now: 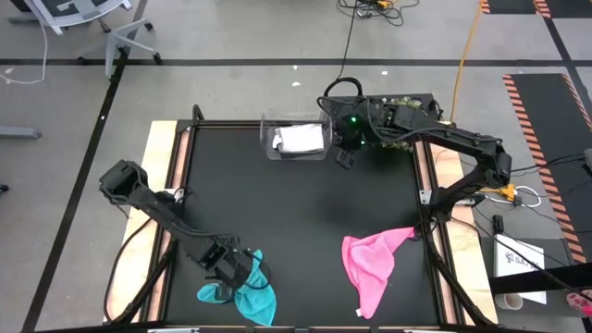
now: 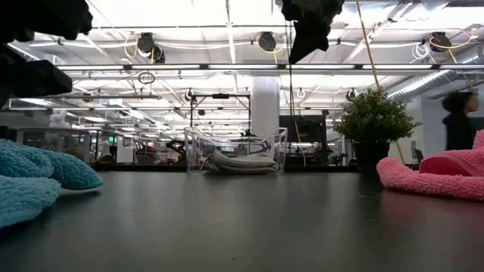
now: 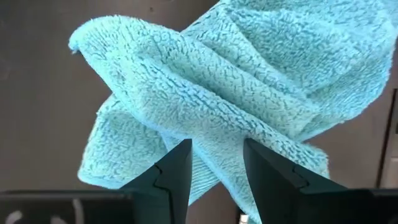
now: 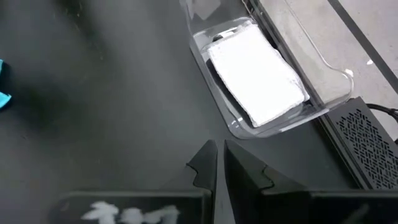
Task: Fold microfiber towels
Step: Fold the light blue microfiber cloth
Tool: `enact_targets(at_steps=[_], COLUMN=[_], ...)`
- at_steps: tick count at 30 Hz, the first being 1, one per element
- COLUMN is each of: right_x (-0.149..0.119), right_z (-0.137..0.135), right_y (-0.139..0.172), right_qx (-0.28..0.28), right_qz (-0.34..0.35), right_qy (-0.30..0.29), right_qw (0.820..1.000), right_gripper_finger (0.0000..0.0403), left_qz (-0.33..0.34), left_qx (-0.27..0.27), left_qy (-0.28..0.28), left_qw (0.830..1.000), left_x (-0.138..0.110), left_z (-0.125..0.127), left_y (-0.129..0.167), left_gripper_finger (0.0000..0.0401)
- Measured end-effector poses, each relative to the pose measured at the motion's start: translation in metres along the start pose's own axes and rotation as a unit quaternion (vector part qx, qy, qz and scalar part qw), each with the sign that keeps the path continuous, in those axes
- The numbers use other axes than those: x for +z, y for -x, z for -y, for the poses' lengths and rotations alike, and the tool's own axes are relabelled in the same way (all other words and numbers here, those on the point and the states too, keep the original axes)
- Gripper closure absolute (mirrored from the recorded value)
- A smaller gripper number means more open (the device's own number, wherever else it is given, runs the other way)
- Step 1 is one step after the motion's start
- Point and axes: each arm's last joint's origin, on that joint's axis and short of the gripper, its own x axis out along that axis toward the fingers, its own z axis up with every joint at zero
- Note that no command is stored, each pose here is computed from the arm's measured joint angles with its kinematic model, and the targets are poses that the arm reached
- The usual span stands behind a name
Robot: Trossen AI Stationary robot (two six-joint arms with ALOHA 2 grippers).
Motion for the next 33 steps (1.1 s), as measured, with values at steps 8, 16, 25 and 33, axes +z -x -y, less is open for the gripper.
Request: enact_targets(at_steps=[8, 16, 25, 33], right_x=[0.0, 0.0, 0.0, 0.0], right_z=[0.0, 0.0, 0.0, 0.0], right_y=[0.0, 0.0, 0.0, 0.0], right_qx=[0.0, 0.001, 0.001, 0.001], right_qz=[0.0, 0.0, 0.0, 0.0], right_qy=[-0.001, -0.001, -0.001, -0.001], right_qw=[1.0, 1.0, 1.0, 1.0], right_gripper_finger=[0.038, 0.038, 0.038, 0.038], left_qz=[-0.029, -0.029, -0.04, -0.017], left_qx=[0.018, 0.043, 0.054, 0.026], left_qy=[-0.013, -0.011, 0.019, 0.029], left_qw=[0.999, 0.999, 0.998, 0.999], left_x=[-0.011, -0.012, -0.022, -0.019], left_z=[0.004, 0.0, -0.009, -0.007], left_y=[-0.002, -0.002, -0.013, -0.018], left_gripper_finger=[0.0254, 0.0254, 0.0254, 0.0254])
